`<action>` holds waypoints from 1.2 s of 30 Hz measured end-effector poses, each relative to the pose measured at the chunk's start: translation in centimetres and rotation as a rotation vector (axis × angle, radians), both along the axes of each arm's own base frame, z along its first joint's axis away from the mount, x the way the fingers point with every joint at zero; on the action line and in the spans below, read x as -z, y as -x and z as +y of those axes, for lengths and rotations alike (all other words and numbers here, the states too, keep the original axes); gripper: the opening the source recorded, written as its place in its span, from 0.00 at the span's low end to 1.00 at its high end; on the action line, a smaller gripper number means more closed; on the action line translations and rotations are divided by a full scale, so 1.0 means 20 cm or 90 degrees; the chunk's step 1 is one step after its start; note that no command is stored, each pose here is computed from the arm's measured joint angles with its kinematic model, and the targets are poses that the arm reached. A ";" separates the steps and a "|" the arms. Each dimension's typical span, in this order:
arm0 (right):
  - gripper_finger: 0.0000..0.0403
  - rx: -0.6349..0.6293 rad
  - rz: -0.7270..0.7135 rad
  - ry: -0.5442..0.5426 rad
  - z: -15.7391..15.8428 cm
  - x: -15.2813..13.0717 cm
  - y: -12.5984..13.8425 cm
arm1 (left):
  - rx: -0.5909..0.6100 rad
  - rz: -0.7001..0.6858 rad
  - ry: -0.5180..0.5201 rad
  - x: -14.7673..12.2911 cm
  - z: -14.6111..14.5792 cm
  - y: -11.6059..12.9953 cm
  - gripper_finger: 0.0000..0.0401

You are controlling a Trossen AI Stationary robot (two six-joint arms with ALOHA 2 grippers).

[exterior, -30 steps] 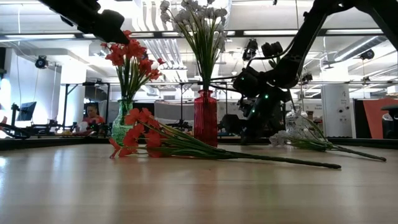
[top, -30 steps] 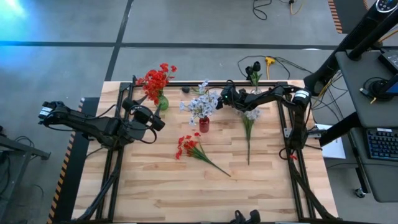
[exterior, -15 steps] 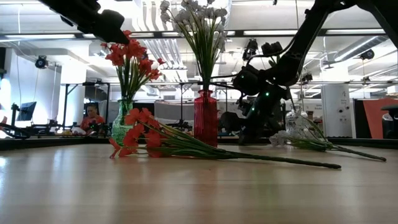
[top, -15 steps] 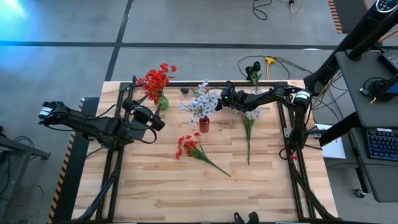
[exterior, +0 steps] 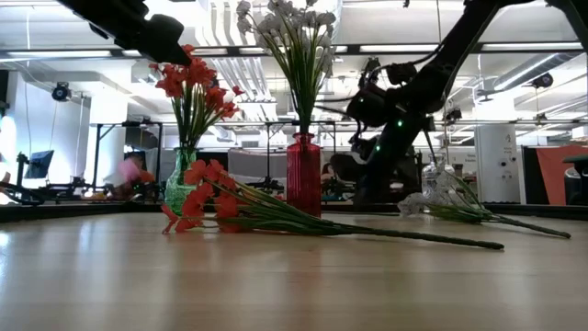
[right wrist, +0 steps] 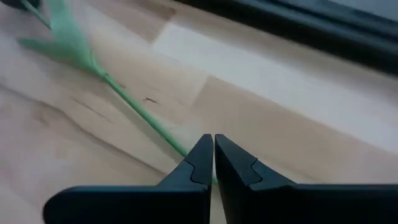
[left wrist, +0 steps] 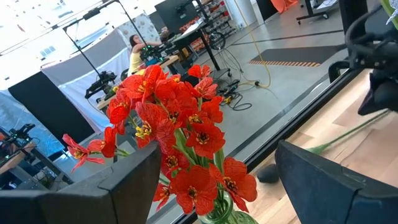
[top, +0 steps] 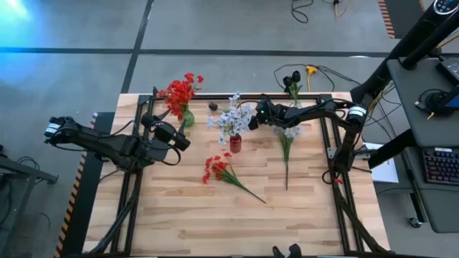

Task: Sort flowers into vase by color
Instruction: Put the black flower into the transparent vase

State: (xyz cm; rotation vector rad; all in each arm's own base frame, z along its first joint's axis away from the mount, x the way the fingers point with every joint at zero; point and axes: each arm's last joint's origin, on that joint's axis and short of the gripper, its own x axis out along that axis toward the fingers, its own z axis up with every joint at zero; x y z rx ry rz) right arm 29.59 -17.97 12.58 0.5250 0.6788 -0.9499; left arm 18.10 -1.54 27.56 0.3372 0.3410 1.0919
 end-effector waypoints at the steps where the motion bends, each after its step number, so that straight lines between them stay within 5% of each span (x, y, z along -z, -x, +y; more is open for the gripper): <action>1: 0.02 -0.012 0.002 0.003 0.00 -0.01 0.00 | 0.000 0.000 0.000 0.00 0.00 0.00 0.73; 10: 0.05 -0.038 0.019 -0.044 -0.04 -0.01 0.05 | 0.000 0.000 0.000 0.00 0.00 0.00 0.73; 25: 0.21 -0.175 0.059 -0.023 -0.03 -0.01 0.05 | 0.000 0.000 0.000 0.00 0.00 0.00 0.73; 36: 0.23 -0.261 0.092 -0.002 -0.03 0.00 0.05 | 0.000 0.000 0.000 0.00 0.00 0.00 0.73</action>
